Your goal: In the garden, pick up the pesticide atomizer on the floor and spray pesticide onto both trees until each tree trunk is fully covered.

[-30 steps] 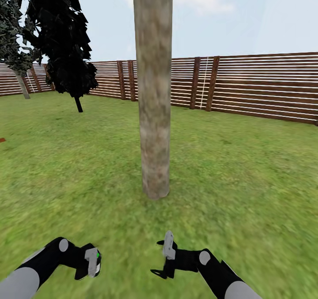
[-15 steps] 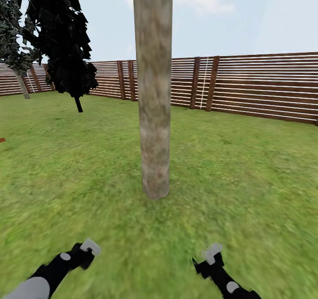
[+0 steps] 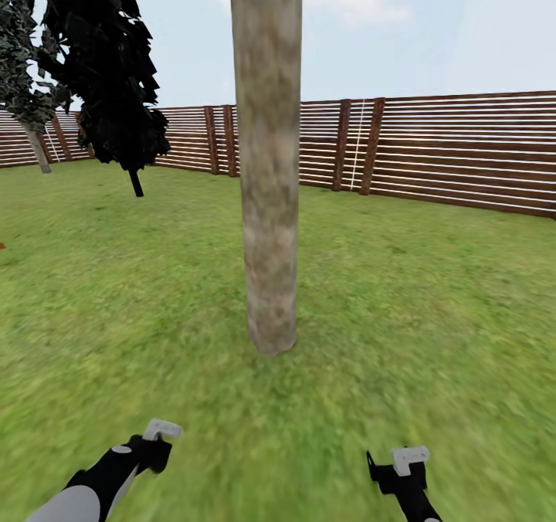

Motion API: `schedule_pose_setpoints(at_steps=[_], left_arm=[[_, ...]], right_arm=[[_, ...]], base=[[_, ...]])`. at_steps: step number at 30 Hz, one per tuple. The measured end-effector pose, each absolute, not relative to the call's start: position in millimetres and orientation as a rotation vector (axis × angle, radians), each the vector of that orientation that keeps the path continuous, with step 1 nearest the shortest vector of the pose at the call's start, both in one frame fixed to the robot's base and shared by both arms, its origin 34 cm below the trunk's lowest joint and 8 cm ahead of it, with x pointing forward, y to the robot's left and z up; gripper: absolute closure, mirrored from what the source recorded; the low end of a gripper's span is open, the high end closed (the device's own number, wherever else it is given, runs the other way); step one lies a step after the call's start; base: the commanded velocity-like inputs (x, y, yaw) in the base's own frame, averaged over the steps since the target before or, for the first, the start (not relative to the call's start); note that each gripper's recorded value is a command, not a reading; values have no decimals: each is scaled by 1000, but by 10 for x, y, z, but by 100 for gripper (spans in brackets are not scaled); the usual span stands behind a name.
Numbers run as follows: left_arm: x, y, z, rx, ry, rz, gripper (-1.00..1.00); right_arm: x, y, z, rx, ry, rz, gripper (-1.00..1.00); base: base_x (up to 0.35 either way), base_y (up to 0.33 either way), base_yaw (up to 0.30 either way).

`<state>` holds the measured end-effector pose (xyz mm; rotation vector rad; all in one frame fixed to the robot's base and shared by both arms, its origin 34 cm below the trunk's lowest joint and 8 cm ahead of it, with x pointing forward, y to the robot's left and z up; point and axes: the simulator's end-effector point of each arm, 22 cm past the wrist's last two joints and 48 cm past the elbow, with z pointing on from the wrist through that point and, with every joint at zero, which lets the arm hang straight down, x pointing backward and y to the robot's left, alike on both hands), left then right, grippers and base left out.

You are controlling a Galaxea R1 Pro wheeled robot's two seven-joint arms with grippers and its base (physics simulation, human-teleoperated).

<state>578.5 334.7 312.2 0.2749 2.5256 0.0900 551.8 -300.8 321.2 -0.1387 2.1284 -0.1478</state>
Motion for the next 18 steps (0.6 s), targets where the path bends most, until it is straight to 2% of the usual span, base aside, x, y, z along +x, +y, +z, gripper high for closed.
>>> schedule_pose_setpoints(at_steps=[6,18], left_arm=[[5570,3310,2976,226,2655,125,100],[5371,3162,2875,208,2769,108,100]], right_arm=[[5515,-3013,3210,-135,2129,-149,-100],[5518,-3057,3216,-103,2129,-154,-100]], base=[[338,-74,-48],[338,-19,-254]])
